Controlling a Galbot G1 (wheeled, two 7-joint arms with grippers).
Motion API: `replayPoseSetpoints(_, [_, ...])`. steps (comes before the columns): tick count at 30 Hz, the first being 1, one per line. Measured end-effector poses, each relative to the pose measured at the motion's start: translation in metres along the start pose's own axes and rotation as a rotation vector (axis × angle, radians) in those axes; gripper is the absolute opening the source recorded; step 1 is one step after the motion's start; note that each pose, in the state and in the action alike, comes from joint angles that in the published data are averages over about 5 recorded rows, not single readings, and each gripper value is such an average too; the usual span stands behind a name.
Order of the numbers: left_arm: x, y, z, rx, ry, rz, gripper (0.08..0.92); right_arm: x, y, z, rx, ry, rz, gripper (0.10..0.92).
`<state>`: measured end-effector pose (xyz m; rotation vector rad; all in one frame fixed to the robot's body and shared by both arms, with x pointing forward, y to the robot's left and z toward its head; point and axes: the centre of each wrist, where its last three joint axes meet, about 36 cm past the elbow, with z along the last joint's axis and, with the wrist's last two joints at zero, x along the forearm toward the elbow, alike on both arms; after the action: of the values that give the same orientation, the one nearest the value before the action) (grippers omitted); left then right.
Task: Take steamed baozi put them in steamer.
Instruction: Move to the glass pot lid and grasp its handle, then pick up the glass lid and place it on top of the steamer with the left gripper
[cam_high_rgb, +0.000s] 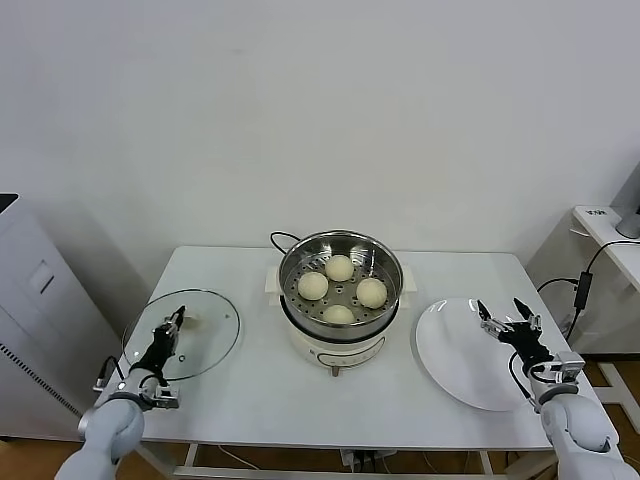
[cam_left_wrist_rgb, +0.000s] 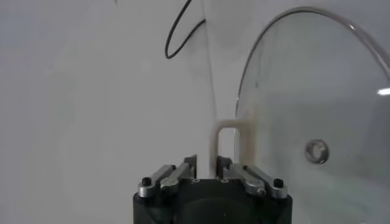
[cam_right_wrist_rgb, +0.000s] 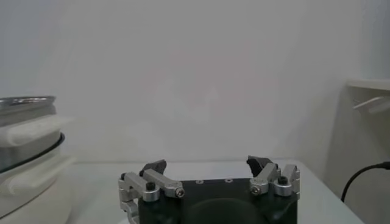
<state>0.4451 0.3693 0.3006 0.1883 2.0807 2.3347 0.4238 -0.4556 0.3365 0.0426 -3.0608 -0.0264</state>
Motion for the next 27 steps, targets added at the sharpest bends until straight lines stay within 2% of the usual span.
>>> replayPoseSetpoints(3, [-0.001, 0.017, 0.000, 0.022, -0.001, -0.028, 0.104, -0.001, -0.001, -0.004, 0.004, -0.006, -0.001, 0.823])
replayPoseSetpoints(14, [-0.016, 0.092, -0.009, 0.076, -0.015, -0.120, 0.104, 0.000, -0.006, -0.014, 0.016, -0.017, -0.006, 0.823])
replayPoseSetpoints(20, [-0.023, 0.131, -0.033, 0.087, -0.014, -0.147, 0.104, 0.001, -0.005, -0.017, 0.022, -0.022, -0.013, 0.823])
replayPoseSetpoints(27, [-0.026, 0.168, -0.074, 0.082, 0.000, -0.150, 0.104, 0.002, -0.010, -0.021, 0.033, -0.024, -0.012, 0.823])
